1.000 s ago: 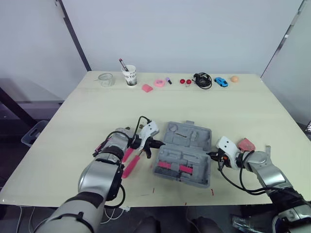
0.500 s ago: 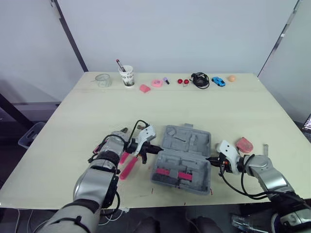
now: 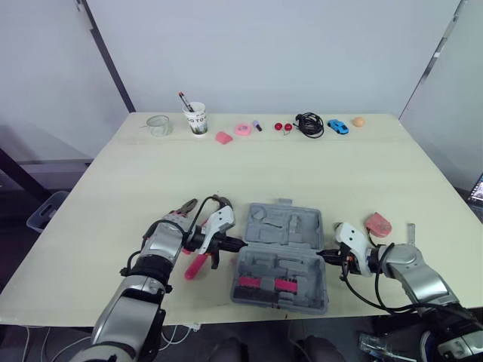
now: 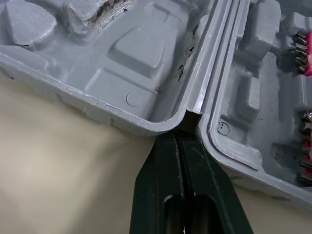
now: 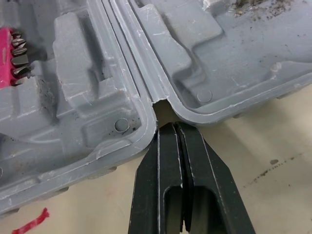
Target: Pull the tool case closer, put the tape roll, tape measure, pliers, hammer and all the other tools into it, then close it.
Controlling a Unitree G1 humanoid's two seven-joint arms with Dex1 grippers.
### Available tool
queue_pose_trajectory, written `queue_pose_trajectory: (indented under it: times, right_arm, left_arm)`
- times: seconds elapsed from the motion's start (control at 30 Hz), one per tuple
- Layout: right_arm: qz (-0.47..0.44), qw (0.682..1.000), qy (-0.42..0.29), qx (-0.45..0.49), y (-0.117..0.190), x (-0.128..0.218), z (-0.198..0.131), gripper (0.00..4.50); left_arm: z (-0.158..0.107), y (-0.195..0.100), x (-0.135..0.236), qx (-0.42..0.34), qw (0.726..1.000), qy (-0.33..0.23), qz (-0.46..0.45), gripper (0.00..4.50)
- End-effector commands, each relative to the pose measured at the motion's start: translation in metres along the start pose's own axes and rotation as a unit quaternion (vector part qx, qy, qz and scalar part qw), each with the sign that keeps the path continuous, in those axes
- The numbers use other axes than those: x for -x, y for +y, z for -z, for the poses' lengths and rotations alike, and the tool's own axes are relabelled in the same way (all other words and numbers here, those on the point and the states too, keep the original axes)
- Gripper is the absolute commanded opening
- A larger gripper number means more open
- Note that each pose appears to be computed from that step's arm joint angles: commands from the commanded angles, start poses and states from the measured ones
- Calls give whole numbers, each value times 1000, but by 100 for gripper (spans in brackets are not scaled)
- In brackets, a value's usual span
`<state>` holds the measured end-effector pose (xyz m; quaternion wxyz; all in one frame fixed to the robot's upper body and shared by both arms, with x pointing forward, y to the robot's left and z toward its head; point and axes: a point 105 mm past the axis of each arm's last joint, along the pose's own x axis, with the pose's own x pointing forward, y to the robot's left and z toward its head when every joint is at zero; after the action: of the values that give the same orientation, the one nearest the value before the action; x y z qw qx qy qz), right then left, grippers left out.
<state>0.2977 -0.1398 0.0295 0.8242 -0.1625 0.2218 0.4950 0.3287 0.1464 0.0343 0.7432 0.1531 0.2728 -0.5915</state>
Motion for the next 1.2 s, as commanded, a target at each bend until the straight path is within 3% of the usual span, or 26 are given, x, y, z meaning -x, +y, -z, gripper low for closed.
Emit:
queue_pose_trajectory:
  times: [0.03,0.4,1.2]
  right_arm:
    - [-10,999,-24,19,6,0,-15,0]
    - [-20,999,-26,19,13,-4,-15,0]
    - [-11,1000,-17,20,9,-3,-12,0]
  left_arm:
    - [3,-14,-4,2,1000,5,19,5]
    - [12,-32,1,14,1000,11,10,5]
    - [14,-27,-4,1,1000,21,13,5]
